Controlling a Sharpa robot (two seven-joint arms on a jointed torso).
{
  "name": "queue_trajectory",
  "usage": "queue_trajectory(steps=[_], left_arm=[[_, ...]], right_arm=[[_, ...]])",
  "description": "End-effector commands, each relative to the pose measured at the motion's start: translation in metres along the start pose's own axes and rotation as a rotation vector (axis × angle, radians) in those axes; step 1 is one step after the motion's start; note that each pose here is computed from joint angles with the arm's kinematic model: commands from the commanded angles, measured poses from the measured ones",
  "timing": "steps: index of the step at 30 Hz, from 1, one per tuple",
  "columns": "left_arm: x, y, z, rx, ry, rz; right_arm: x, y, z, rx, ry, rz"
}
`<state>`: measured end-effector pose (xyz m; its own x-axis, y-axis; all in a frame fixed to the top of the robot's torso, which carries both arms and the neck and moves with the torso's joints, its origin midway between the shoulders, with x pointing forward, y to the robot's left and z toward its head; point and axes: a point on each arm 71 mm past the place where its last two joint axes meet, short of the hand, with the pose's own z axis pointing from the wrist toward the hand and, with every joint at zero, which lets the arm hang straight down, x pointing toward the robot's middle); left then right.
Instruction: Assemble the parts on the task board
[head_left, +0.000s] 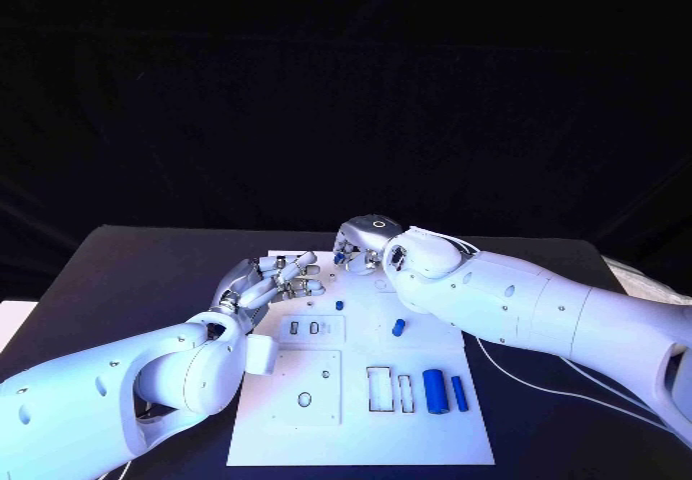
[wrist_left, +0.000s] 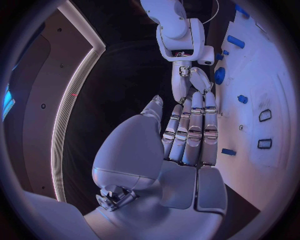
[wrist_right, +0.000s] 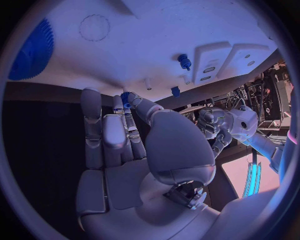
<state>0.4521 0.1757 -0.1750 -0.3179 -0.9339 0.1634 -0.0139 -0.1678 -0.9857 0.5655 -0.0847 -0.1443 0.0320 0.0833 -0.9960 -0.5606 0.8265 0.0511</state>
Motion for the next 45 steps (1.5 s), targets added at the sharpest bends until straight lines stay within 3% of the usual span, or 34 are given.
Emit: queue_trajectory(steps=[1,16,23,27,30,35,41,45], left_arm=[[0.0029,-0.0011,0.0006,0.005,0.022,-0.011],[0.0064,-0.0013,0.0003,0.007,0.033,-0.016],[0.0077,-0.0013,0.0003,0.006,0.038,-0.018],[0.0079,-0.0012,0.0001,0.004,0.040,-0.019],[0.0072,-0.0012,-0.0003,0.002,0.040,-0.020],[0.0051,-0.0016,-0.0014,0.000,0.039,-0.019],[0.0018,-0.0023,-0.0032,-0.002,0.036,-0.018],[0.0006,-0.0024,-0.0034,-0.002,0.034,-0.017]], right_arm=[[0.005,0.001,0.001,0.006,0.035,-0.006],[0.009,0.002,0.005,0.041,0.042,-0.014],[0.009,0.002,0.001,0.037,0.003,-0.005],[0.005,-0.003,-0.008,0.033,-0.012,0.005],[-0.003,-0.012,-0.023,0.040,-0.027,0.025],[-0.021,-0.037,-0.049,0.119,-0.050,0.102],[-0.035,-0.072,-0.080,0.234,-0.013,0.228],[-0.035,-0.089,-0.090,0.286,0.042,0.252]])
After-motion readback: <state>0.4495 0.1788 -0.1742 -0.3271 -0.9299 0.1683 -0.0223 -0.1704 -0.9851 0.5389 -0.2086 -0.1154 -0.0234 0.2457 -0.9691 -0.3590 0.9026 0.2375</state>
